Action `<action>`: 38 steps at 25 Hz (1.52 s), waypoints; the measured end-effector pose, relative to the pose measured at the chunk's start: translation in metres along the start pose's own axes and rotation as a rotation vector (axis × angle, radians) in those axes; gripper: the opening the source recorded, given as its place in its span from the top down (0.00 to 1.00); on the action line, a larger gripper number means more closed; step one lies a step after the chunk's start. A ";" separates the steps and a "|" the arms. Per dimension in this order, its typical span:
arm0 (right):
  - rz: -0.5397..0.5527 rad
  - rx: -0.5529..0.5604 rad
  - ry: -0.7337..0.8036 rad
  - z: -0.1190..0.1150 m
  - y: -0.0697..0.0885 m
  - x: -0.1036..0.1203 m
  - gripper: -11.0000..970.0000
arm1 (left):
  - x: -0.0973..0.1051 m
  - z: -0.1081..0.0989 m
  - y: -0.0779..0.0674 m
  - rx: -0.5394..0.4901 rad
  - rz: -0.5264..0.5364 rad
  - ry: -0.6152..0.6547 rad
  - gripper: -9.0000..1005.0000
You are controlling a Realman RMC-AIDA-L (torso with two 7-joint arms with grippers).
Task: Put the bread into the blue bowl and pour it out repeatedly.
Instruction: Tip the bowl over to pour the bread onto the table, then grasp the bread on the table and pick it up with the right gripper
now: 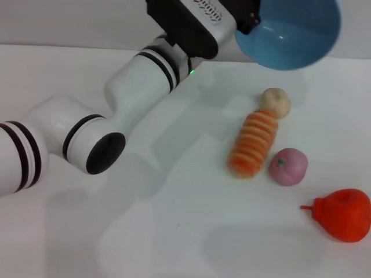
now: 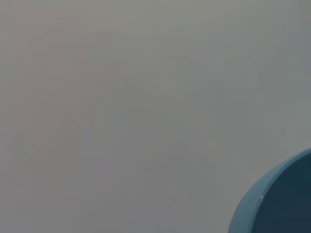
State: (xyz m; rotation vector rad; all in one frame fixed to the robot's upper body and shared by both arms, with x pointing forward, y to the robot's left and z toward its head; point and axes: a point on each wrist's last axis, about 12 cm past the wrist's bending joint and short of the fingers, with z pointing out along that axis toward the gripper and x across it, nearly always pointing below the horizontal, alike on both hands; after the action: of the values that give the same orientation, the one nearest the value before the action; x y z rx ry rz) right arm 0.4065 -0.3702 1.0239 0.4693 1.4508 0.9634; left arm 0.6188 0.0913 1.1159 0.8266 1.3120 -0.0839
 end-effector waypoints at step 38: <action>-0.536 -0.160 0.949 0.198 0.053 0.025 0.62 | 0.051 -0.042 0.099 0.089 -0.660 0.857 0.99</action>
State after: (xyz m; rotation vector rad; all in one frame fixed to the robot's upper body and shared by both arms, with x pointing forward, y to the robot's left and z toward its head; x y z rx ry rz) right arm 0.5780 -0.2667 1.0739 -0.5727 2.1525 0.8718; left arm 0.6486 0.2065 1.1187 0.4661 2.3757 -0.3364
